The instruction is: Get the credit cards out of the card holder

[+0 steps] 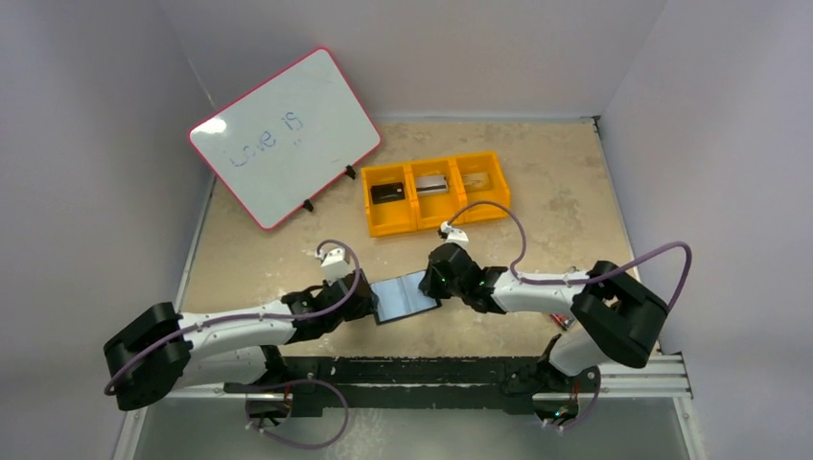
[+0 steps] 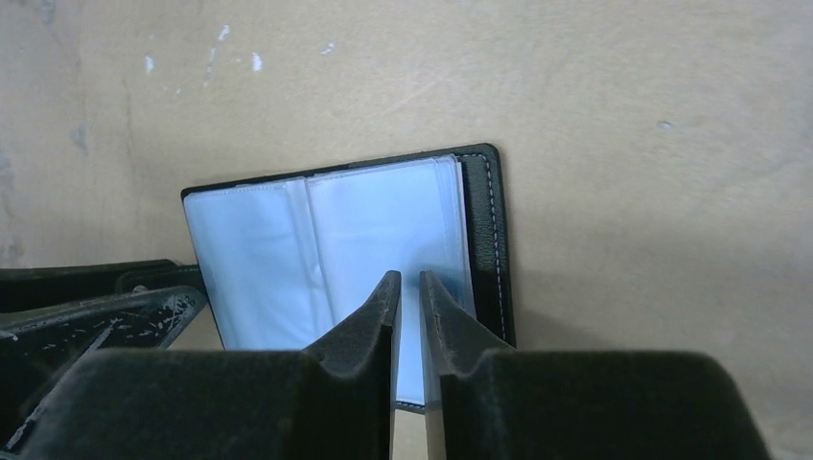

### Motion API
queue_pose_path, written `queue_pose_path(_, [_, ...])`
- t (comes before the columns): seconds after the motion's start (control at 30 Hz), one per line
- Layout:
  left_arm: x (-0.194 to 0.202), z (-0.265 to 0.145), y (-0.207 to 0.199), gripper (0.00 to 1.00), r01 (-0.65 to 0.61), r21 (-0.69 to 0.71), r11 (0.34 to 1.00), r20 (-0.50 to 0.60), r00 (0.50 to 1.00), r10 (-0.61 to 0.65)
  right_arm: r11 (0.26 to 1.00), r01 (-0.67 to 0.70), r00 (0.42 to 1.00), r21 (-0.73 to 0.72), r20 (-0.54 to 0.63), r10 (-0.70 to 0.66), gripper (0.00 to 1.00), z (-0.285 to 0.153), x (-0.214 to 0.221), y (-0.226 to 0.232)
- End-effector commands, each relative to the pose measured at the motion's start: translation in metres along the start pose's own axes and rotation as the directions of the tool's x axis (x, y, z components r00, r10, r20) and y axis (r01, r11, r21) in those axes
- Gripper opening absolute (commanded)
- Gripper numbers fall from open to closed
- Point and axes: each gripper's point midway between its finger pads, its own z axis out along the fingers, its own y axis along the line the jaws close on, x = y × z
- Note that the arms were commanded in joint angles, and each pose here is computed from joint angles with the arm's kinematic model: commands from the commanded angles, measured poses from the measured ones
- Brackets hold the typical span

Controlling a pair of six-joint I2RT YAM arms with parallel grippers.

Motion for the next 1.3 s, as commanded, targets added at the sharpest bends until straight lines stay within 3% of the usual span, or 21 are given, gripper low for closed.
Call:
queue_pose_path(0.0, [-0.014,0.004,-0.044,0.46,-0.028,0.097,0.995,0.025,0.999,0.025,0.995,-0.033,0.997,0.092,0.066,0.027,0.15,-0.018,-0.009,-0.023])
queue_pose_path(0.1, [-0.023,0.008,-0.05,0.45,-0.071,0.062,0.996,0.05,0.996,0.068,0.996,-0.055,0.989,0.068,0.139,0.045,0.17,-0.033,-0.028,-0.018])
queue_pose_path(0.2, [-0.044,0.002,-0.053,0.46,-0.087,0.012,0.996,0.111,0.99,0.085,0.999,-0.032,0.981,0.02,0.192,0.028,0.25,-0.054,-0.046,-0.006])
queue_pose_path(0.3, [-0.072,-0.015,-0.055,0.53,-0.088,0.002,0.996,0.201,0.976,0.086,0.999,0.017,0.951,0.044,0.309,-0.03,0.3,-0.077,-0.081,-0.001])
queue_pose_path(0.4, [-0.103,-0.037,-0.054,0.66,-0.076,-0.011,0.997,0.305,0.949,0.076,0.993,0.053,0.892,0.106,0.442,-0.094,0.5,-0.104,-0.12,-0.002])
queue_pose_path(0.57, [-0.156,-0.081,-0.041,0.73,-0.048,-0.095,0.994,0.463,0.882,0.087,0.975,0.019,0.734,0.22,0.659,-0.163,0.72,-0.165,-0.185,-0.009])
queue_pose_path(0.63, [-0.177,-0.1,-0.033,0.74,-0.033,-0.137,0.99,0.528,0.843,0.101,0.969,-0.005,0.653,0.247,0.734,-0.184,0.87,-0.193,-0.206,-0.012])
queue_pose_path(0.8, [-0.217,-0.142,-0.023,0.76,-0.015,-0.171,0.985,0.655,0.745,0.126,0.941,0.144,0.435,0.306,0.834,-0.338,0.99,-0.246,-0.24,0.0])
queue_pose_path(0.87, [-0.228,-0.154,-0.019,0.79,-0.019,-0.201,0.979,0.682,0.715,0.154,0.917,0.172,0.377,0.361,0.836,-0.4,1.0,-0.255,-0.248,-0.002])
queue_pose_path(0.93, [-0.236,-0.163,-0.015,0.81,-0.016,-0.246,0.969,0.697,0.692,0.188,0.903,0.132,0.391,0.41,0.815,-0.427,1.0,-0.254,-0.26,-0.018])
queue_pose_path(1.1, [-0.249,-0.161,-0.004,0.89,-0.007,-0.439,0.899,0.674,0.659,0.334,0.912,0.013,0.602,0.41,0.725,-0.334,1.0,-0.218,-0.282,-0.083])
queue_pose_path(1.2, [-0.263,-0.152,0.016,0.89,0.045,-0.505,0.862,0.636,0.694,0.336,0.916,-0.009,0.652,0.401,0.697,-0.299,1.0,-0.208,-0.28,-0.098])
queue_pose_path(1.27, [-0.274,-0.142,0.025,0.9,0.063,-0.47,0.881,0.625,0.728,0.282,0.934,0.002,0.654,0.357,0.706,-0.272,1.0,-0.207,-0.279,-0.091])
